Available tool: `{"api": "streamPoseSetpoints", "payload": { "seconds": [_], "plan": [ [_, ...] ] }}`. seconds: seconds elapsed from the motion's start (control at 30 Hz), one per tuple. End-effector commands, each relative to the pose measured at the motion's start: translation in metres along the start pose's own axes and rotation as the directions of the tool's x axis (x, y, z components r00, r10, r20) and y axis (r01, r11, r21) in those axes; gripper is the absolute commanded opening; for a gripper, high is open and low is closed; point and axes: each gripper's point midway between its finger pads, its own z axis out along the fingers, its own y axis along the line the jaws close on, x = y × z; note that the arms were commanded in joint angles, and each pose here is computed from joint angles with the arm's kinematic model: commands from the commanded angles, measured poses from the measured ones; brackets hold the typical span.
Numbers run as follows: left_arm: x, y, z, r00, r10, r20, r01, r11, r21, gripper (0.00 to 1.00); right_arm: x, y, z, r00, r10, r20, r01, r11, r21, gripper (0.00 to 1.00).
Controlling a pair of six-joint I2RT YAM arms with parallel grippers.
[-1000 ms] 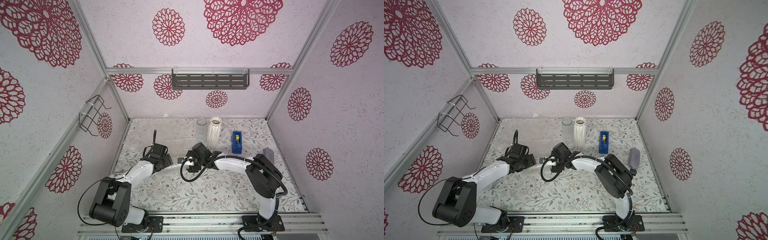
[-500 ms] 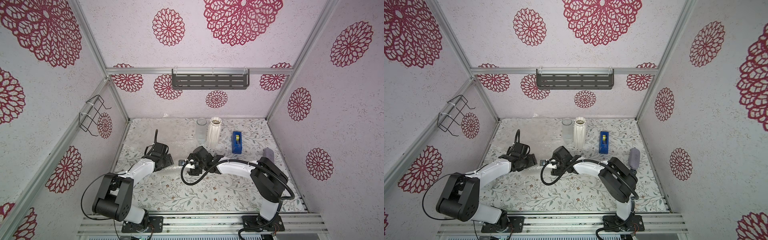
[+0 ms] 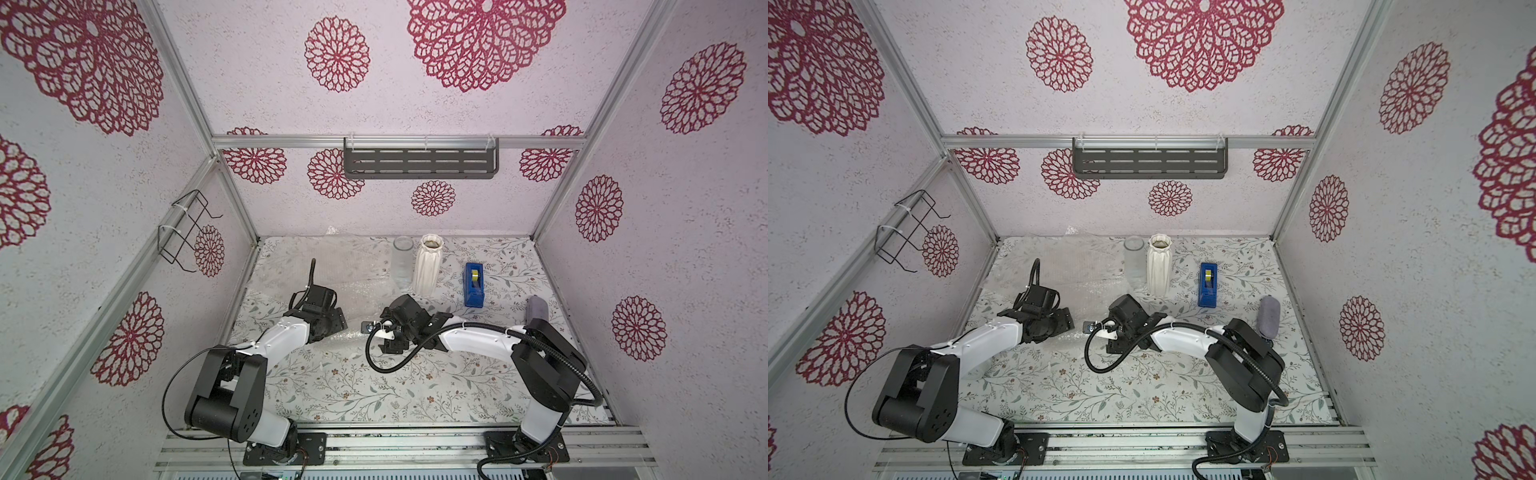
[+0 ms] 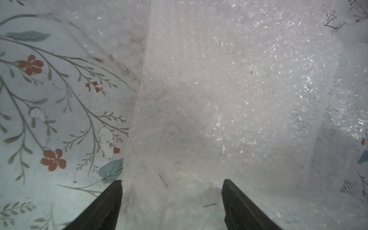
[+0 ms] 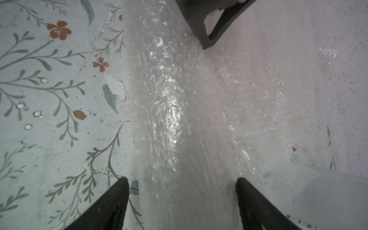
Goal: Wrap vases in bubble wrap
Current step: Wrap the vase in bubble wrap.
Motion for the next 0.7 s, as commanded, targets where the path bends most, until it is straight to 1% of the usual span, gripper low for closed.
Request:
{"api": "streamPoseSetpoints", "payload": {
  "seconds": [0.0,0.2,0.37,0.43,0.57,0.67],
  "plan": [
    [0.005,0.006,0.004,0.999,0.022,-0.039,-0.023,0.999,-0.03,0.81,-0.009,-0.003,-0.012,0.998,-0.054,0.017,0.054,0.998,0.016,0.87],
    [0.005,0.006,0.004,0.999,0.022,-0.045,-0.024,0.999,-0.034,0.81,0.0,-0.001,0.011,0.996,-0.08,-0.027,0.079,0.997,-0.008,0.87],
    [-0.003,0.007,-0.005,1.0,0.006,-0.022,-0.006,1.0,-0.031,0.83,0.019,0.005,0.026,0.995,-0.061,-0.081,0.055,0.996,-0.076,0.86],
    [-0.01,0.01,-0.014,1.0,-0.014,0.009,0.014,0.999,-0.032,0.85,0.024,0.009,0.027,0.995,-0.054,-0.09,0.045,0.994,-0.098,0.85],
    [-0.028,0.022,-0.042,0.991,-0.066,0.114,0.071,0.996,-0.047,0.94,0.03,0.012,0.029,0.995,-0.025,-0.098,0.013,0.992,-0.122,0.85],
    [-0.036,0.023,-0.065,0.979,-0.079,0.187,0.084,0.996,-0.019,0.99,0.027,0.015,0.028,0.996,0.006,-0.085,-0.019,0.989,-0.15,0.84]
  ]
}}
